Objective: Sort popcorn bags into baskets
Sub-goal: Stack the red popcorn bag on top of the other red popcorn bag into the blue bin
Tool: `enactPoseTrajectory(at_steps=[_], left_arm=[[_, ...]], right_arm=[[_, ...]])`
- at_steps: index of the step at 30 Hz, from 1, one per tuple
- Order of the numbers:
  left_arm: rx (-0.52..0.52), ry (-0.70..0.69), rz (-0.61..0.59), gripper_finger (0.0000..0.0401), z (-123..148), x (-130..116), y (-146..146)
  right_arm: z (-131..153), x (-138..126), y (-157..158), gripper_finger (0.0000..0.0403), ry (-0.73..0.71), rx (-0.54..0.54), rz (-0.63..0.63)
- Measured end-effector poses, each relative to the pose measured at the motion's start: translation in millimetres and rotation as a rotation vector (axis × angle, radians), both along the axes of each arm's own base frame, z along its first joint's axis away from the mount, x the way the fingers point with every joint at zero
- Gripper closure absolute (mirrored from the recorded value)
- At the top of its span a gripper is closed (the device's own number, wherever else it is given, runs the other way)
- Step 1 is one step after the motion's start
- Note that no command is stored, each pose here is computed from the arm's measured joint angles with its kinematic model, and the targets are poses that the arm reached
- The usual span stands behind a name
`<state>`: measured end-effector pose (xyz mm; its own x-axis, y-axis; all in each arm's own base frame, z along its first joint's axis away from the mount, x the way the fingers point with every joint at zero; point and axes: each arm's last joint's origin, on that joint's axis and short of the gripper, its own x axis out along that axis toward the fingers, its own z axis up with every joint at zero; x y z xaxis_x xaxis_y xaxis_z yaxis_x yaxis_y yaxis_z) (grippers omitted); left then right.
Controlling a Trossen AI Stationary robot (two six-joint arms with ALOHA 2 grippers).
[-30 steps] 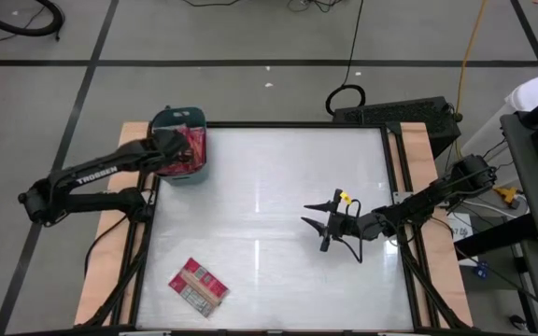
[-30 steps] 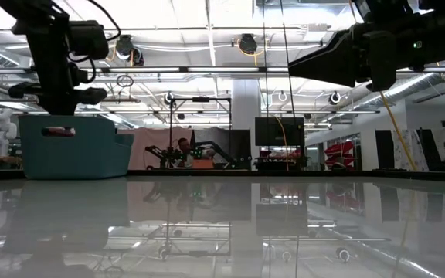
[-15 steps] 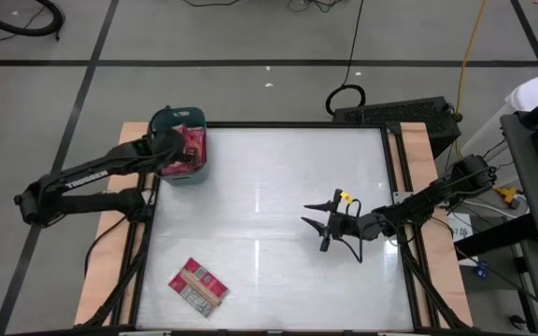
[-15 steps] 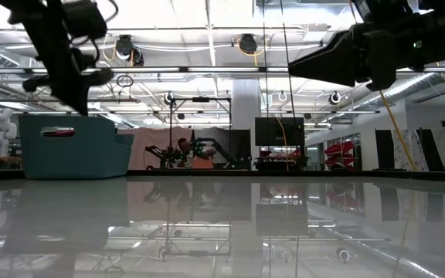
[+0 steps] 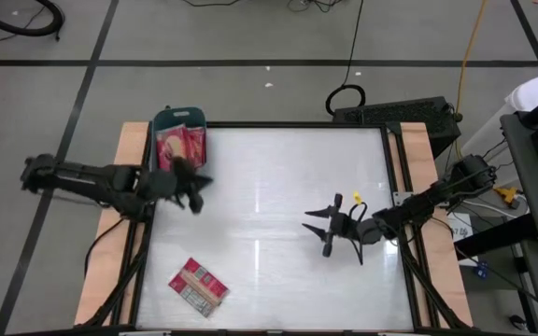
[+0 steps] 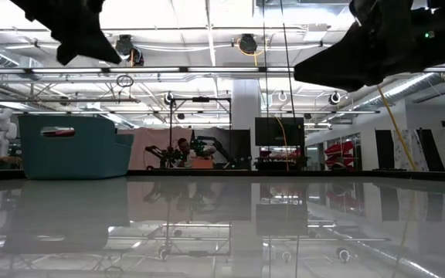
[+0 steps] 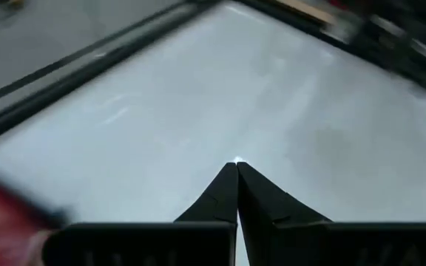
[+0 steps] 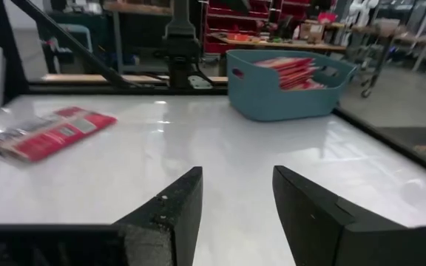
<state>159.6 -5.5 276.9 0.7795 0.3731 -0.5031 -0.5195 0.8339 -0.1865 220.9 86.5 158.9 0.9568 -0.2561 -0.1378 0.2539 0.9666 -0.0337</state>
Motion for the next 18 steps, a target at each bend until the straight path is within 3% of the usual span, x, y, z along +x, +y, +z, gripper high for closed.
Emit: enactPoseTrajectory(at_steps=[4,10,18], left_arm=[[0.069,0.018,-0.158,0.0393,-6,10,-28],[-0.147,0.034,-0.320,0.0370,-12,11,-54],[-0.150,0.216,-0.518,0.0395,-39,8,-103]], right_arm=[[0,-3,7,0.0243,-0.021,0.084,0.021],[1,-7,20,0.0243,-0.041,0.173,0.063],[9,15,46,0.0243,0.018,0.202,0.085]])
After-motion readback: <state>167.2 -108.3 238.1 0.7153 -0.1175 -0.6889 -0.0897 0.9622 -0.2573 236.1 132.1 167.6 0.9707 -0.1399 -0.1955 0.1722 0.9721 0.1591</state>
